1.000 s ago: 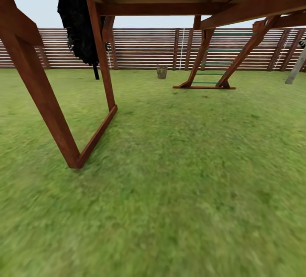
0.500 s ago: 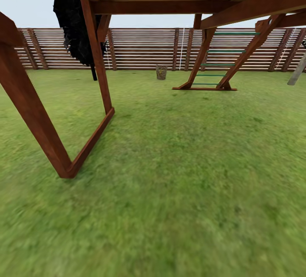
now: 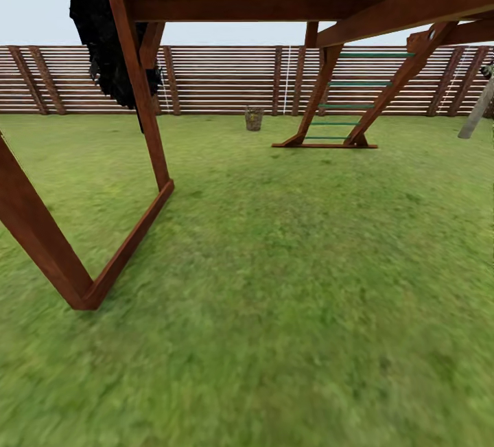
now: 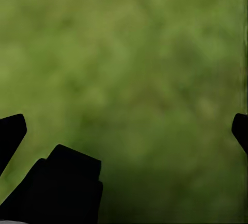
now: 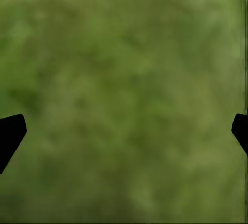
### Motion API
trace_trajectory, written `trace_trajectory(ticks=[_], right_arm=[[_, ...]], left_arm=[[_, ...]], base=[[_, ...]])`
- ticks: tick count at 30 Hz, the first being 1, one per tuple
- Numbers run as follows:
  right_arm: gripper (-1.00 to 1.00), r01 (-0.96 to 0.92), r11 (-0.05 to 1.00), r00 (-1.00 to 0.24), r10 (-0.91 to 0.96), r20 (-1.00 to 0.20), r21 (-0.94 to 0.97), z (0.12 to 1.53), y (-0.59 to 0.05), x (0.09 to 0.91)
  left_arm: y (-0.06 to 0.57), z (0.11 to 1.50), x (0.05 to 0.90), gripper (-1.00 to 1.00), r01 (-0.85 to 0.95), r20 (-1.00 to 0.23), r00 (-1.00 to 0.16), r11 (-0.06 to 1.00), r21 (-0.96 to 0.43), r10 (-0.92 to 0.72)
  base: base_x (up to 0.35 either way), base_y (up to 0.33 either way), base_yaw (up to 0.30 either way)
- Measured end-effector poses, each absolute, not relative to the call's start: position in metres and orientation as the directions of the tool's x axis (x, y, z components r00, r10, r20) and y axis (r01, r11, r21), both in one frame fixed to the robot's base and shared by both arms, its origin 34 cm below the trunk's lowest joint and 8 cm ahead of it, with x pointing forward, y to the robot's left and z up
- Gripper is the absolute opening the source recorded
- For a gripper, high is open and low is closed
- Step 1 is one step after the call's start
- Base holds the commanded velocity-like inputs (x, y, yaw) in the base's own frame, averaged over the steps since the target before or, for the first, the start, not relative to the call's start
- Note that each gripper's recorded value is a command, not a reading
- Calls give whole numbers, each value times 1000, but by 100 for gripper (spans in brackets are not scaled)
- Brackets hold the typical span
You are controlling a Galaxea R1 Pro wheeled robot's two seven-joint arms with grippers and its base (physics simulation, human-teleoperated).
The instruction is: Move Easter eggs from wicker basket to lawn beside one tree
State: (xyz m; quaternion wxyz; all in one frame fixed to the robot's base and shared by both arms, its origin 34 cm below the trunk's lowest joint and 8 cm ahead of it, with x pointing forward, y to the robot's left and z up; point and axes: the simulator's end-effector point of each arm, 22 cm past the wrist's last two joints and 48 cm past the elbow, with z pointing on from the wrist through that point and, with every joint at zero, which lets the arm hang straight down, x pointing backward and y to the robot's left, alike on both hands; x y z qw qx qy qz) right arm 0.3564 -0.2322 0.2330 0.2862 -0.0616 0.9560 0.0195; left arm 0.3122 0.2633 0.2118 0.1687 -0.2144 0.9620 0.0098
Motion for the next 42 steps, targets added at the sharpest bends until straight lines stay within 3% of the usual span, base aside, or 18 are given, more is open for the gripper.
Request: trace_trajectory(ticks=[42], right_arm=[[100, -125, 992, -830, -104, -547, 1, 233, -233, 356]], left_arm=[[263, 212, 312, 100, -416, -328, -851, 908, -53, -409]], base=[[314, -101, -1]])
